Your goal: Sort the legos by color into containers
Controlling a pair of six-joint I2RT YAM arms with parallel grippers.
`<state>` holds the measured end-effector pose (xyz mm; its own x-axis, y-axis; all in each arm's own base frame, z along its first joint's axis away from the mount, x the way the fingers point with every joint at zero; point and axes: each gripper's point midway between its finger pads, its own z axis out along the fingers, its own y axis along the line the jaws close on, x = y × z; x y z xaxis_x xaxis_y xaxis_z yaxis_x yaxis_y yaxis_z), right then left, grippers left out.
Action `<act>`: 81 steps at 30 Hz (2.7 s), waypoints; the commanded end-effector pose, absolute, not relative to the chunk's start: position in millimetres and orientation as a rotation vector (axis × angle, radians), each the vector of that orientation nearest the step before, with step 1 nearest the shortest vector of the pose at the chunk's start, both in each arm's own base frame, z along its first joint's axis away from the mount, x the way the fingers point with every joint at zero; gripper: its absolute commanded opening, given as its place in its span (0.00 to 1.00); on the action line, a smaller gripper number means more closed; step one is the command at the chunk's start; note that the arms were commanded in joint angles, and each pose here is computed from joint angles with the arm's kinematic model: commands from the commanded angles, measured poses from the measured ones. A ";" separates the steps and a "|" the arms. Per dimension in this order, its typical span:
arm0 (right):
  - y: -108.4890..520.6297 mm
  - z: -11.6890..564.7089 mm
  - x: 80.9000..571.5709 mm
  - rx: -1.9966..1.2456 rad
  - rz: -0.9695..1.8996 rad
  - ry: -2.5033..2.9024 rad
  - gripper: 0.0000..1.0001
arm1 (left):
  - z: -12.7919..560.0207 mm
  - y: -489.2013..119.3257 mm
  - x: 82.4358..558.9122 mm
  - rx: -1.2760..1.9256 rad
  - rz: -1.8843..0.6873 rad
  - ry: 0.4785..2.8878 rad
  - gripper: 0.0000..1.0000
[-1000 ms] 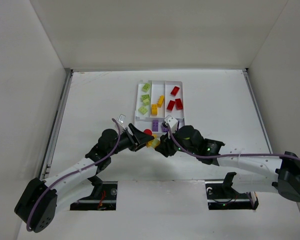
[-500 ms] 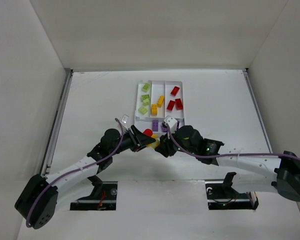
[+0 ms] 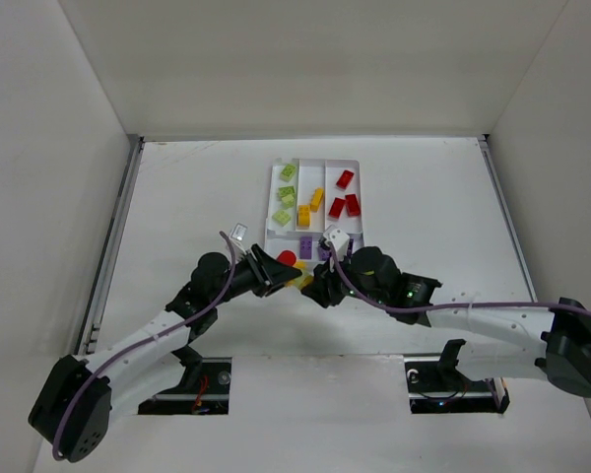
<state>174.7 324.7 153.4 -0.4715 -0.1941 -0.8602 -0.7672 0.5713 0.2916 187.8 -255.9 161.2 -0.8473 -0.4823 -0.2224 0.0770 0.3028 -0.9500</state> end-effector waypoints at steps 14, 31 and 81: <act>317.6 167.3 189.5 -0.669 0.860 1.957 0.33 | 202.6 -226.5 223.1 -0.416 -1.557 1.878 0.17; 323.7 148.7 398.1 -0.232 0.574 2.084 0.35 | 178.1 -208.6 261.2 -0.440 -1.285 1.835 0.20; 332.3 215.0 221.4 -0.712 0.821 1.696 0.69 | 214.2 -262.9 215.5 -0.443 -1.698 1.886 0.21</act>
<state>216.0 325.3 182.6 -0.3265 -0.1028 -0.9396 -0.7789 0.5924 0.2059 220.9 -259.3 190.8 -0.7842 -0.5977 -0.1668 0.0643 0.1891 -0.9799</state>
